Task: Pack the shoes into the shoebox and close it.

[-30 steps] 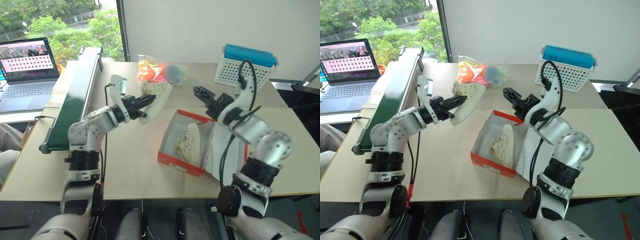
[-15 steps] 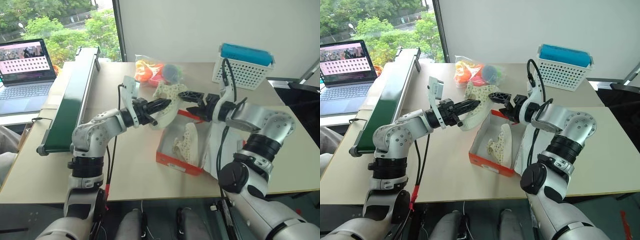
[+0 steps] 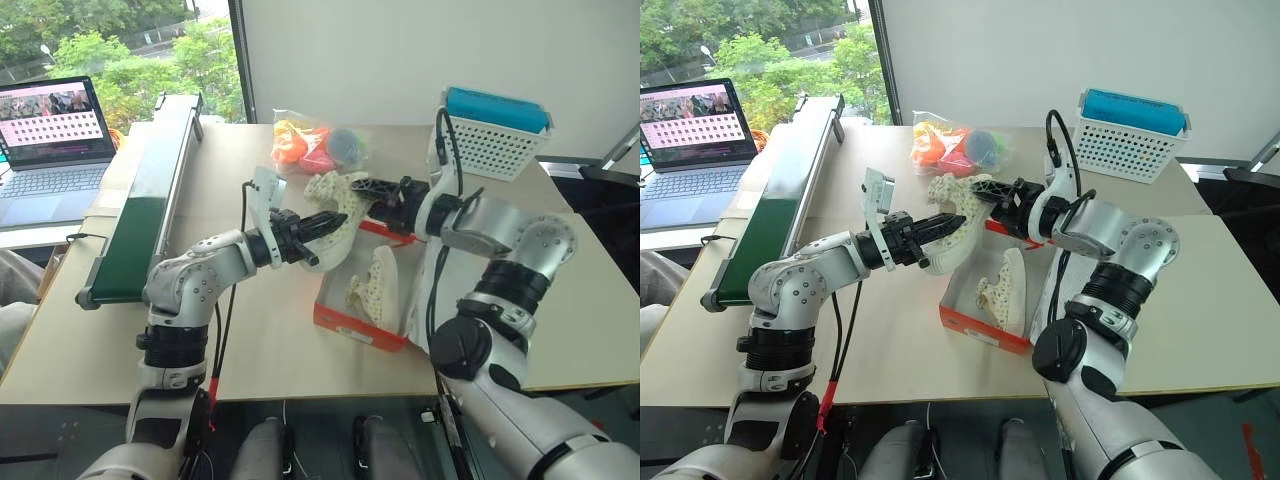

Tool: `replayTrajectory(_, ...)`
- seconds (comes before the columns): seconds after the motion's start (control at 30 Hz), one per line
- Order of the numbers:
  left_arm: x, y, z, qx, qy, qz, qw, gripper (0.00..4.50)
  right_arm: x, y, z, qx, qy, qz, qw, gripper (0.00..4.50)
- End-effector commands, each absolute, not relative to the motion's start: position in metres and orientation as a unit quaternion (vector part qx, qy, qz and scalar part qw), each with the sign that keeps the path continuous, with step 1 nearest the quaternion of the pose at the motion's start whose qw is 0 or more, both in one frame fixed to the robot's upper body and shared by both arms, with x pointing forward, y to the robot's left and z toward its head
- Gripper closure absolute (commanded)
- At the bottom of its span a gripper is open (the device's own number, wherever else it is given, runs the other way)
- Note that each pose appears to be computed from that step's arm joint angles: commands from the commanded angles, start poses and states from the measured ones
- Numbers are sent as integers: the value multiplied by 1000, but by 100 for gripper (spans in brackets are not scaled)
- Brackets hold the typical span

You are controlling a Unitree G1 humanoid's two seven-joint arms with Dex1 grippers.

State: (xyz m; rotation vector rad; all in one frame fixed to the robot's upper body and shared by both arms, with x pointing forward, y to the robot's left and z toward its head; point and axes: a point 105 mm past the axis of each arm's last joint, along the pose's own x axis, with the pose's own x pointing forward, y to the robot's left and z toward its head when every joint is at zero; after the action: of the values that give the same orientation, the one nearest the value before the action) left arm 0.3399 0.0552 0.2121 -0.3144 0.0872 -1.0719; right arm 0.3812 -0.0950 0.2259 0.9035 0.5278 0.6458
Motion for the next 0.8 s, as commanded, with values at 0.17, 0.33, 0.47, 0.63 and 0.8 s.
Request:
replayTrajectory(0.17,338,52,225,-119,12,-511,851,450,376,-87,256,441,190,333,811,364)
replayTrajectory(0.33,339,54,214,-77,16,-497,864,364,379,-92,262,487,161,307,802,364)
replayTrajectory(0.47,338,55,208,-66,28,-493,867,265,384,-107,258,508,145,262,808,364)
replayTrajectory(0.63,339,67,207,-47,28,-476,878,265,394,-147,246,500,131,168,839,364)
replayTrajectory(0.8,343,89,207,-53,29,-452,890,265,394,-166,248,471,135,141,860,364)
